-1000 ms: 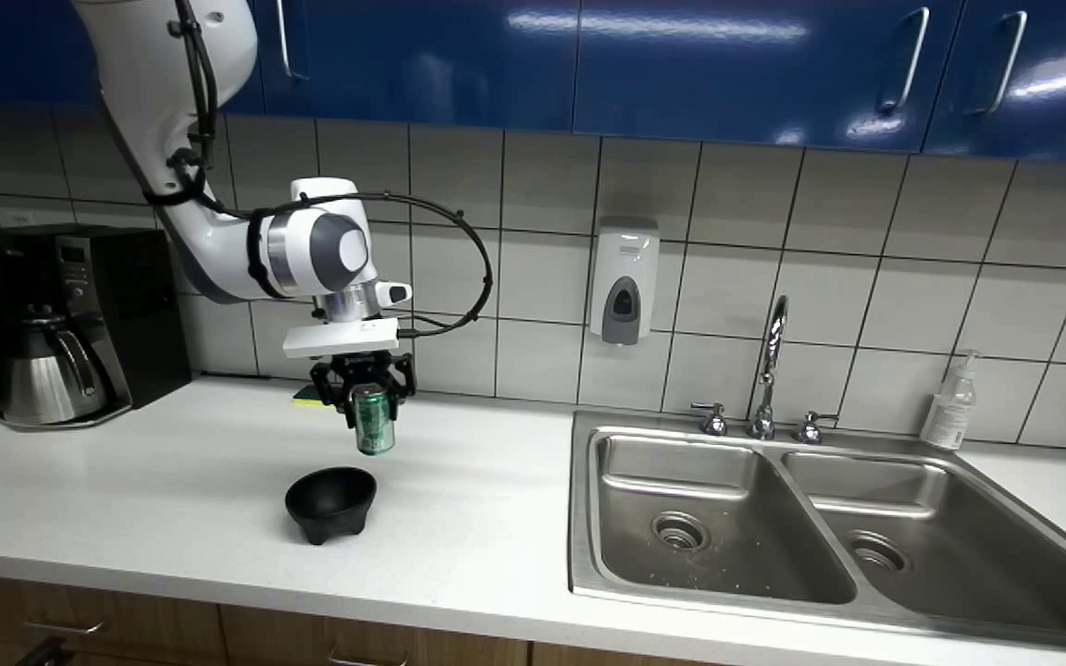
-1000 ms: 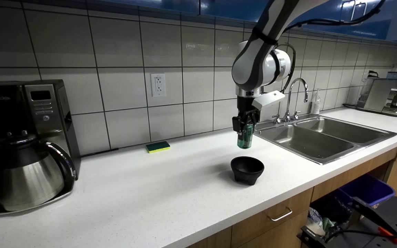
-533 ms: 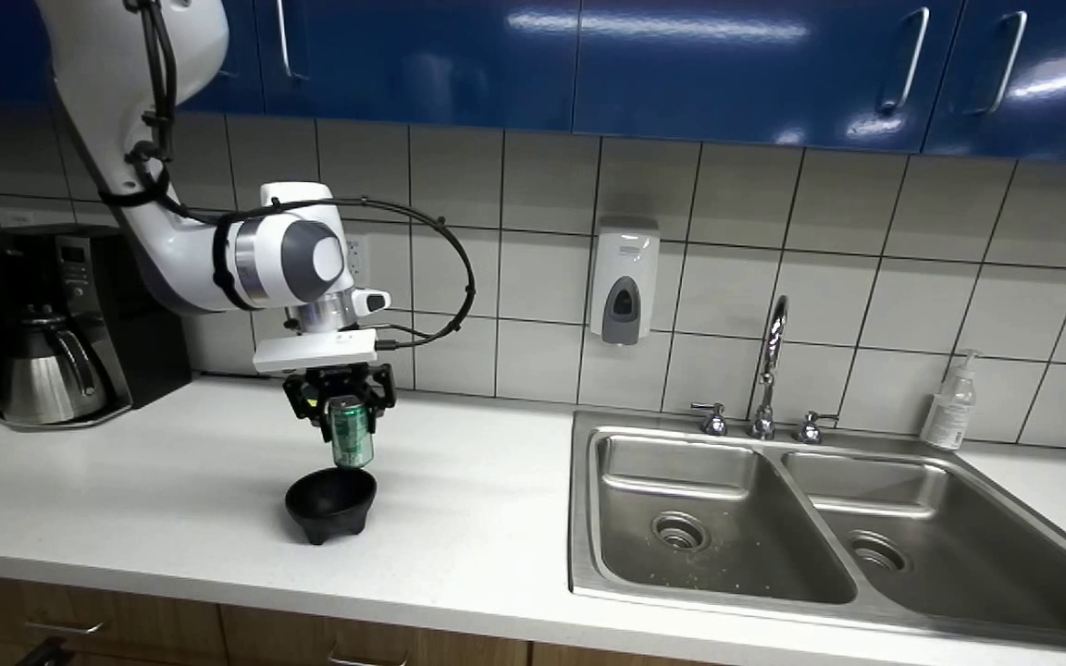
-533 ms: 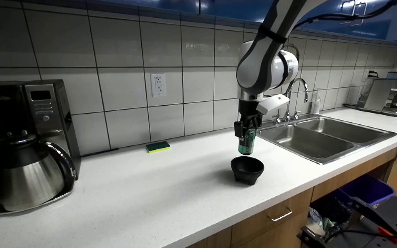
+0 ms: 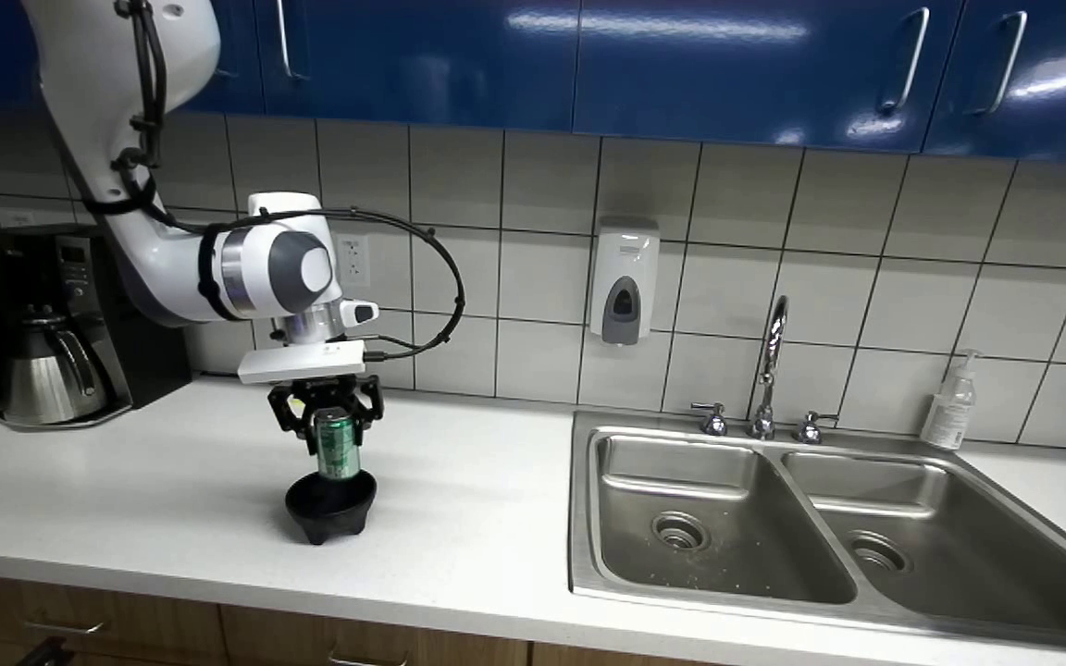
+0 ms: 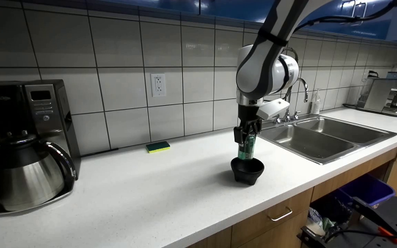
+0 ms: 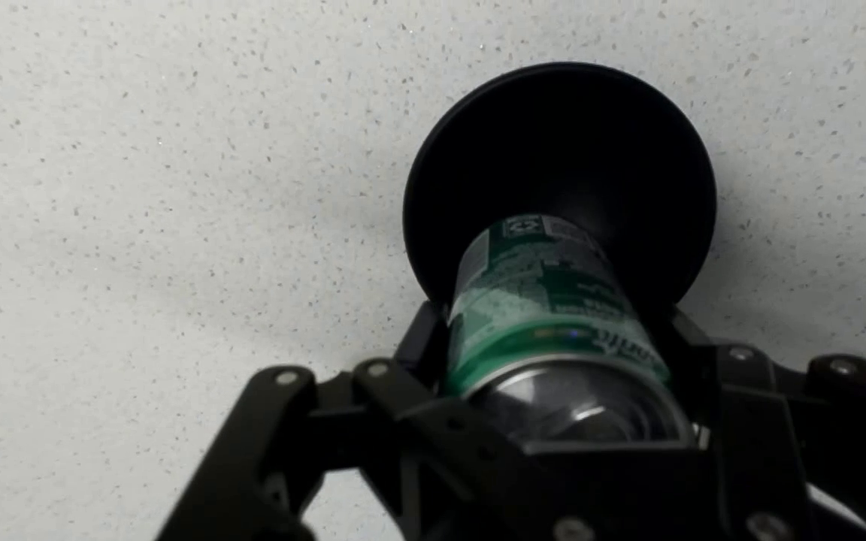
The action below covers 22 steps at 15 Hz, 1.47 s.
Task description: Put the green can in the black bowl
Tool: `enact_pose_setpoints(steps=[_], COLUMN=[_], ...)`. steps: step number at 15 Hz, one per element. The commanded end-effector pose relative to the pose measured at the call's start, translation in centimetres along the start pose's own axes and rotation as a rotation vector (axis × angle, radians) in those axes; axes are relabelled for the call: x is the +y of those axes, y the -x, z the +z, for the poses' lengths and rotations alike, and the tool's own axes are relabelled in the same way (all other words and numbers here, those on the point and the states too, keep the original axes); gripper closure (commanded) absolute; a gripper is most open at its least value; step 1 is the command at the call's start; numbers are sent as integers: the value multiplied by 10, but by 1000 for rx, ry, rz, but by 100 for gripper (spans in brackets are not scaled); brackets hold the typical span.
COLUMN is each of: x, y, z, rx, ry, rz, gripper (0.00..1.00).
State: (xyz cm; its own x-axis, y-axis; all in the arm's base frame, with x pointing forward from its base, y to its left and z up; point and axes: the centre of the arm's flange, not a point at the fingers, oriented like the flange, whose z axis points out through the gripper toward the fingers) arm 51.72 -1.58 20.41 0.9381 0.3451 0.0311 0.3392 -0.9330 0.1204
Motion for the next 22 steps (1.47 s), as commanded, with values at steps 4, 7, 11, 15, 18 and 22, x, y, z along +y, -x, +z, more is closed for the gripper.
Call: enact_pose_setpoints(steps=[4,7,11,15,18,22], x=[-7,-9,-10,-12,-13,-13], y=[-3,-2,1,3,4,3], z=[6,16,31,43,46,45], rx=[-3,-21,-51,-74,-84,-84], ry=[-6,-17,-31,-42,-46,-45], rz=[-49,-60,-59,-61,-63,-64], gripper=[58,58,58,58,57,0])
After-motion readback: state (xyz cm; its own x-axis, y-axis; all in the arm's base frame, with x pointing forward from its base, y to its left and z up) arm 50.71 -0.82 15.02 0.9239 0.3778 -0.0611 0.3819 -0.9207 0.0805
